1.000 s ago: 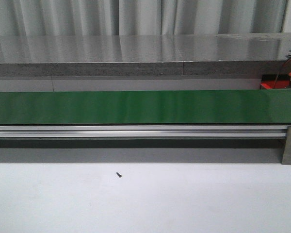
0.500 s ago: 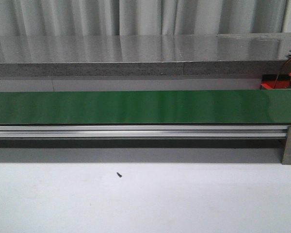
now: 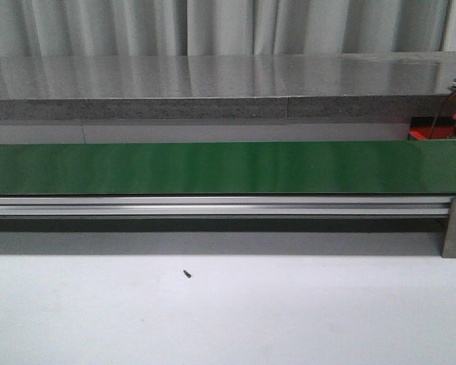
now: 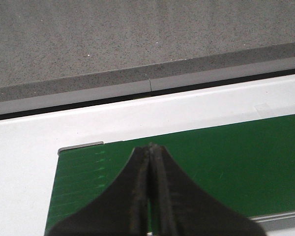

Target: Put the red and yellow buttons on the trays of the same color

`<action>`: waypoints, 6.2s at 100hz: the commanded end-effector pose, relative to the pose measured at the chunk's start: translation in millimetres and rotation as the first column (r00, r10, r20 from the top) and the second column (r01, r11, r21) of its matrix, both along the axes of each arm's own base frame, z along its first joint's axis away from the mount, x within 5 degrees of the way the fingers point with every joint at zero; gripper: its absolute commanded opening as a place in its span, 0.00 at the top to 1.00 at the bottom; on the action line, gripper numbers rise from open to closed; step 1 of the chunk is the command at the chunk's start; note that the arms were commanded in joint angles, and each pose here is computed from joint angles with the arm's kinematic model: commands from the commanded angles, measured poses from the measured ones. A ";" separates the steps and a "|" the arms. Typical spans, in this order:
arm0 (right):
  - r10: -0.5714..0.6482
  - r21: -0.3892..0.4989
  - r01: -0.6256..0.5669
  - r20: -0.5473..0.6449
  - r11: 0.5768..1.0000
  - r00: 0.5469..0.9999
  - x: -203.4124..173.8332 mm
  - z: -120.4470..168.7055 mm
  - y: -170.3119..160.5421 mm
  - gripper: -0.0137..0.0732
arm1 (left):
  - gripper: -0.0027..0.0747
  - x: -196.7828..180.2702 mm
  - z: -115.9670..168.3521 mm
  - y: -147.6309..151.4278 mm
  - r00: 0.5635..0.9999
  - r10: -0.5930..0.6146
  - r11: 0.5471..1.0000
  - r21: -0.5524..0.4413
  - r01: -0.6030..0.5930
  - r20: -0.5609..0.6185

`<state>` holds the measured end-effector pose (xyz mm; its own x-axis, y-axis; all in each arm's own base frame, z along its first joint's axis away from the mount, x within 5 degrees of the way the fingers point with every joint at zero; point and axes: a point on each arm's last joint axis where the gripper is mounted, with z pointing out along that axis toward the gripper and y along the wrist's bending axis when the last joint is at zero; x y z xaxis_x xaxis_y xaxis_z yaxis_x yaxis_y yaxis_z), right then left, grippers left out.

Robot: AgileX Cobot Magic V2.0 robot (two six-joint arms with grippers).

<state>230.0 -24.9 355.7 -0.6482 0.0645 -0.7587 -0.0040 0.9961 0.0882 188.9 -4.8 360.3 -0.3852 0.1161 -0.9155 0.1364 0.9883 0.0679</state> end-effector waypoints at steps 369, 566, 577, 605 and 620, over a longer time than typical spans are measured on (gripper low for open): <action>-0.030 -0.005 0.047 0.692 0.999 0.722 -175.5 -148.5 25.6 0.92 | 0.99 -72.4 -39.9 0.4 0.982 0.052 0.998 -0.034 -0.047 0.182; -0.030 -0.005 0.047 0.690 0.999 0.723 -175.5 -148.7 25.6 0.92 | 0.99 -134.9 -152.9 3.3 0.881 0.095 0.994 -0.085 -0.063 0.464; -0.030 -0.005 0.047 0.690 0.999 0.723 -175.5 -148.7 25.6 0.92 | 0.99 -134.4 -155.4 3.2 0.863 0.098 0.994 -0.096 -0.058 0.496; -0.030 -0.005 0.047 0.690 0.999 0.723 -175.5 -148.7 25.6 0.92 | 0.99 -134.0 -158.2 3.3 0.868 0.112 0.990 -0.129 -0.056 0.483; -0.030 -0.005 0.047 0.690 0.999 0.723 -175.5 -148.7 25.6 0.92 | 0.99 -134.0 -158.2 3.3 0.869 0.119 0.988 -0.145 -0.055 0.481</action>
